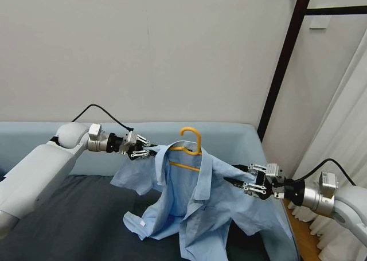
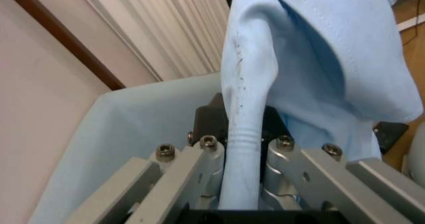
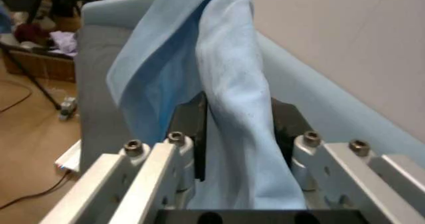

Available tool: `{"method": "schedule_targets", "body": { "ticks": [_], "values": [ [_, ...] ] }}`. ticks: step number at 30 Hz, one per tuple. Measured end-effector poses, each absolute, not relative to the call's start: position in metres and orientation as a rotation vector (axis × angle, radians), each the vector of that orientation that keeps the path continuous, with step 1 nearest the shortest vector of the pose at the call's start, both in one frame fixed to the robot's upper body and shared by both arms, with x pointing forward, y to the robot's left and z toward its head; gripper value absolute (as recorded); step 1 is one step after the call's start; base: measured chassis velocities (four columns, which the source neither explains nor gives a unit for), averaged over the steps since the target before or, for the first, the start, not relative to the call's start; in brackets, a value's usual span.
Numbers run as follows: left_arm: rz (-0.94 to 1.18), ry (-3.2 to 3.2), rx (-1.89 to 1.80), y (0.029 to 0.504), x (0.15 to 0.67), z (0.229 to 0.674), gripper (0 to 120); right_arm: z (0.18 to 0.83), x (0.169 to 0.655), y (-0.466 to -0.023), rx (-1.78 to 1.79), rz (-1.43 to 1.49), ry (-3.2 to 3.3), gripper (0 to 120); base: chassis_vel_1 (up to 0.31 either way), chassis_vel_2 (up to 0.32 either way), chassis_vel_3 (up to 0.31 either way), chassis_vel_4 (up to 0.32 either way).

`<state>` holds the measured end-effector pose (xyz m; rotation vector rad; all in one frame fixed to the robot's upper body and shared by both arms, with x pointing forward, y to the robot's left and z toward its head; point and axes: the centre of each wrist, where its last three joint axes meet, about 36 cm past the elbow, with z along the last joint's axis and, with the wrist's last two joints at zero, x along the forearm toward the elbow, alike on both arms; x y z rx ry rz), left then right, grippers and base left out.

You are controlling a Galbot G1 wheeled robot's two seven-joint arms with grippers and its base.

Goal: Pick up the clothes from the sofa and hang them on the clothes hanger.

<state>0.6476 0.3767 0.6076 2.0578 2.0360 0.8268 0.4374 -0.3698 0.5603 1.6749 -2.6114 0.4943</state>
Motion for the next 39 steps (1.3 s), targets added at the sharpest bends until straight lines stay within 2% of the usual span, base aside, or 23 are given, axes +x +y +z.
{"method": "schedule_targets", "body": {
  "ticks": [1, 6, 15, 16, 19, 20, 24, 27, 30, 32, 35, 37, 39],
  "values": [
    [0.827, 2.036, 2.058, 0.377, 0.648, 0.608, 5, 0.560, 0.437, -0.370, 1.675, 0.494, -2.611, 27, 0.000, 0.000, 0.000, 0.000],
    [0.850, 2.000, 2.134, 0.375, 0.652, 0.608, 5, 0.559, 0.438, -0.373, 1.731, 0.523, -2.545, 7, 0.000, 0.000, 0.000, 0.000],
    [0.790, 2.016, 2.085, 0.382, 0.652, 0.599, 7, 0.555, 0.436, -0.370, 1.683, 0.516, -2.575, 7, 0.000, 0.000, 0.000, 0.000],
    [0.762, 2.030, 2.028, 0.388, 0.651, 0.596, 14, 0.553, 0.434, -0.368, 1.644, 0.500, -2.594, 7, 0.000, 0.000, 0.000, 0.000],
    [0.722, 2.047, 1.883, 0.398, 0.645, 0.588, 25, 0.555, 0.429, -0.361, 1.563, 0.441, -2.649, 7, 0.000, 0.000, 0.000, 0.000],
    [0.722, 2.047, 1.883, 0.398, 0.645, 0.588, 25, 0.555, 0.429, -0.361, 1.563, 0.441, -2.649, 7, 0.000, 0.000, 0.000, 0.000],
    [0.642, 2.094, 1.661, 0.405, 0.632, 0.577, 43, 0.568, 0.423, -0.352, 1.417, 0.387, -2.739, 7, 0.000, 0.000, 0.000, 0.000],
    [0.608, 2.110, 1.589, 0.405, 0.625, 0.571, 50, 0.575, 0.420, -0.349, 1.378, 0.370, -2.761, 7, 0.000, 0.000, 0.000, 0.000],
    [0.490, 2.173, 1.442, 0.400, 0.605, 0.550, 65, 0.598, 0.415, -0.343, 1.310, 0.365, -2.788, 7, 0.000, 0.000, 0.000, 0.000],
    [0.461, 2.191, 1.414, 0.398, 0.600, 0.543, 68, 0.606, 0.414, -0.343, 1.298, 0.373, -2.791, 7, 0.000, 0.000, 0.000, 0.000],
    [0.361, 2.254, 1.329, 0.386, 0.582, 0.516, 79, 0.634, 0.412, -0.342, 1.230, 0.405, -2.816, 7, 0.000, 0.000, 0.000, 0.000],
    [0.290, 2.297, 1.286, 0.377, 0.567, 0.495, 91, 0.658, 0.407, -0.335, 1.130, 0.435, -2.837, 7, 0.000, 0.000, 0.000, 0.000],
    [0.276, 2.307, 1.279, 0.374, 0.562, 0.487, 94, 0.668, 0.405, -0.333, 1.089, 0.452, -2.844, 7, 0.000, 0.000, 0.000, 0.000]
  ]
}}
